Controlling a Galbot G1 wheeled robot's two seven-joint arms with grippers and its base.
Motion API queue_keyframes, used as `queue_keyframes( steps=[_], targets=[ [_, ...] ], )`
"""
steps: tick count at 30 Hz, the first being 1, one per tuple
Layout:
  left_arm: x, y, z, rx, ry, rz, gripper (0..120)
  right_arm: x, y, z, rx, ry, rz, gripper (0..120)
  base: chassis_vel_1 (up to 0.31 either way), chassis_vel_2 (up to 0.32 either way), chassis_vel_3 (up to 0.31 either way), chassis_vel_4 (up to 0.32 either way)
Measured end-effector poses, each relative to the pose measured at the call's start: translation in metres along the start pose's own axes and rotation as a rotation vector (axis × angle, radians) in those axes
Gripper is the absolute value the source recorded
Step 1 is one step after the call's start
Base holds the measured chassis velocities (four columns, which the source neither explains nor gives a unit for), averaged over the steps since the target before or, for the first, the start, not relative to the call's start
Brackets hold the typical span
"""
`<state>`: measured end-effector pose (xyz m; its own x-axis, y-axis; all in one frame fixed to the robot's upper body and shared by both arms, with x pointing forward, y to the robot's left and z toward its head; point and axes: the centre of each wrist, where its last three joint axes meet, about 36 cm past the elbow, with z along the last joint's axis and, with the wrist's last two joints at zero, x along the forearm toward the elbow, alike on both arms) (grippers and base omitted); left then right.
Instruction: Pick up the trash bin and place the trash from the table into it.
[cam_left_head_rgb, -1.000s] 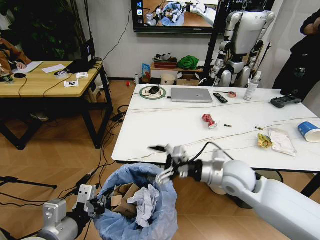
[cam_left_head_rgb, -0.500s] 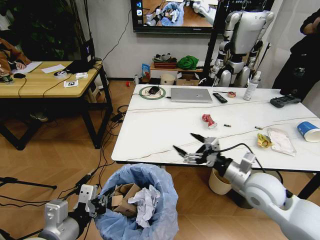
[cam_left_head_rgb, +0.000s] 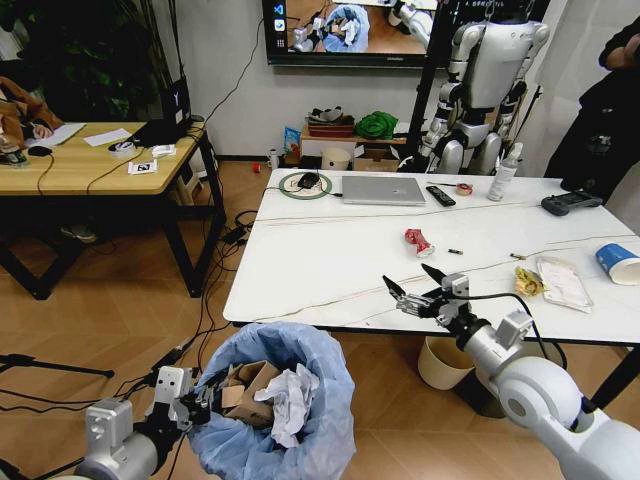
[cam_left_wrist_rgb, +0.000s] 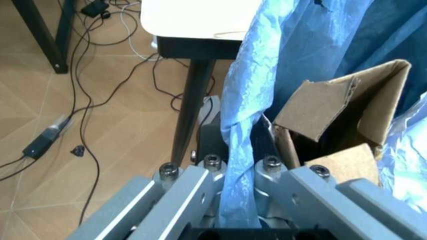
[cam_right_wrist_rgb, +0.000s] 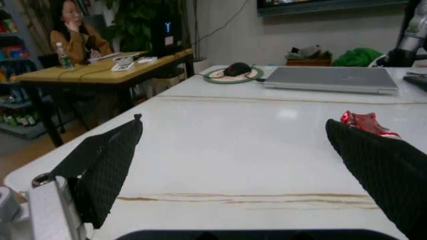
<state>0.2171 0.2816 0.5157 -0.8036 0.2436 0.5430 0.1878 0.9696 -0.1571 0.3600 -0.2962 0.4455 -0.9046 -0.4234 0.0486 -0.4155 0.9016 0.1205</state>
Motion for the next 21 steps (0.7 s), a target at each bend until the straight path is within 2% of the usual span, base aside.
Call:
queue_keyframes(
  steps=[5, 12, 21],
  targets=[
    [0.001, 0.001, 0.003, -0.002, 0.002, -0.005, 0, 0.012, -0.009, 0.006, -0.03, -0.01, 0.052, 100, 0.0, 0.0, 0.0, 0.0],
    [0.002, -0.003, 0.008, -0.013, 0.003, -0.003, 0, 0.035, -0.025, 0.023, 0.001, -0.044, 0.024, 100, 0.0, 0.0, 0.0, 0.0],
    [0.002, -0.005, 0.012, -0.015, -0.012, -0.009, 0, 0.066, -0.025, 0.047, 0.019, -0.088, 0.137, 100, 0.0, 0.0, 0.0, 0.0]
  ],
)
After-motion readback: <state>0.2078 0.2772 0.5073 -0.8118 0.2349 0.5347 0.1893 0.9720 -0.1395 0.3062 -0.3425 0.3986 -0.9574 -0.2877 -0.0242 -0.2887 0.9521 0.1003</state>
